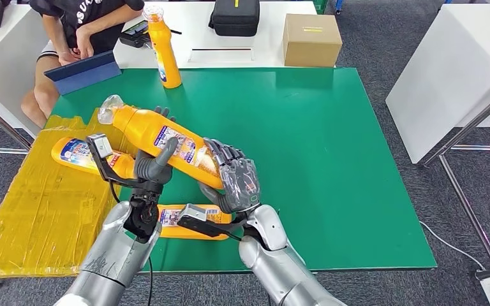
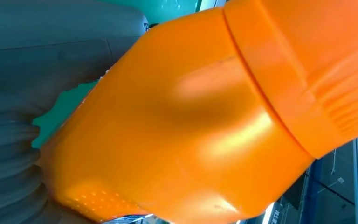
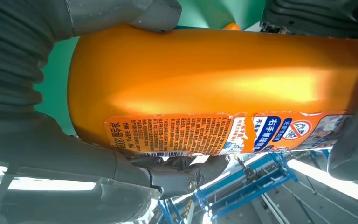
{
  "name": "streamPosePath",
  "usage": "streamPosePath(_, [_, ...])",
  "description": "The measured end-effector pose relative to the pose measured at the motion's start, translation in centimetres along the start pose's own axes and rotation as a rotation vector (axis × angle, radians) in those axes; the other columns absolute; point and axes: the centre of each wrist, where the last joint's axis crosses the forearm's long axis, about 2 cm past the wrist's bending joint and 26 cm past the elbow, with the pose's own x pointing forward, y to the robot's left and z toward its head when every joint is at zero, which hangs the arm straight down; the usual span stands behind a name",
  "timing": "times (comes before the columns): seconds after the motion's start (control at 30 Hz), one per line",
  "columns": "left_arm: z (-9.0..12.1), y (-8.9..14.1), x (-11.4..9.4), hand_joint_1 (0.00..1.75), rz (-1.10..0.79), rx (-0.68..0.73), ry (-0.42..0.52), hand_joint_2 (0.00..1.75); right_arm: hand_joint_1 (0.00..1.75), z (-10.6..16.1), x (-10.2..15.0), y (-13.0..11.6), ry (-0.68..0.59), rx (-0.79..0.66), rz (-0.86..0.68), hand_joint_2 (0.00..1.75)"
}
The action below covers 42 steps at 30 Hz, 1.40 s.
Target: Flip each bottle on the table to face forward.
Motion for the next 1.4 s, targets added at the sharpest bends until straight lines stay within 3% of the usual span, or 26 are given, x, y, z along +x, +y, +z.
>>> streamPosePath(0.1, [0.1, 0.2, 0.0, 0.00, 0.020, 0.008, -0.011, 1.75, 1.75, 0.0, 0.3, 0.3, -0.004, 0.021, 0.000, 1.75])
streamPosePath(0.13, [0.1, 0.3, 0.0, 0.14, 0.026, 0.011, -0.015, 1.75, 1.75, 0.0, 0.4, 0.4, -0.005, 0.027, 0.000, 1.75])
streamPosePath(0.23, [0.3, 0.4, -0.1, 1.39, 0.037, 0.019, -0.019, 1.75, 1.75, 0.0, 0.5, 0.6, -0.007, 0.040, 0.000, 1.75])
streamPosePath(0.27, [0.4, 0.5, -0.1, 1.68, 0.040, 0.020, -0.020, 1.75, 1.75, 0.0, 0.5, 0.7, -0.007, 0.042, 0.000, 1.75])
streamPosePath(0.3, [0.4, 0.5, -0.1, 1.73, 0.044, 0.022, -0.021, 1.75, 1.75, 0.0, 0.5, 0.7, -0.006, 0.044, -0.002, 1.75])
streamPosePath(1.3, [1.4, 0.3, 0.5, 1.75, 0.099, 0.016, -0.052, 1.75, 1.73, 0.1, 0.3, 0.9, -0.005, 0.054, -0.008, 1.75])
streamPosePath(1.4, [1.4, 0.2, 0.6, 1.75, 0.103, 0.015, -0.055, 1.75, 0.49, 0.1, 0.3, 0.9, -0.003, 0.052, -0.009, 1.75])
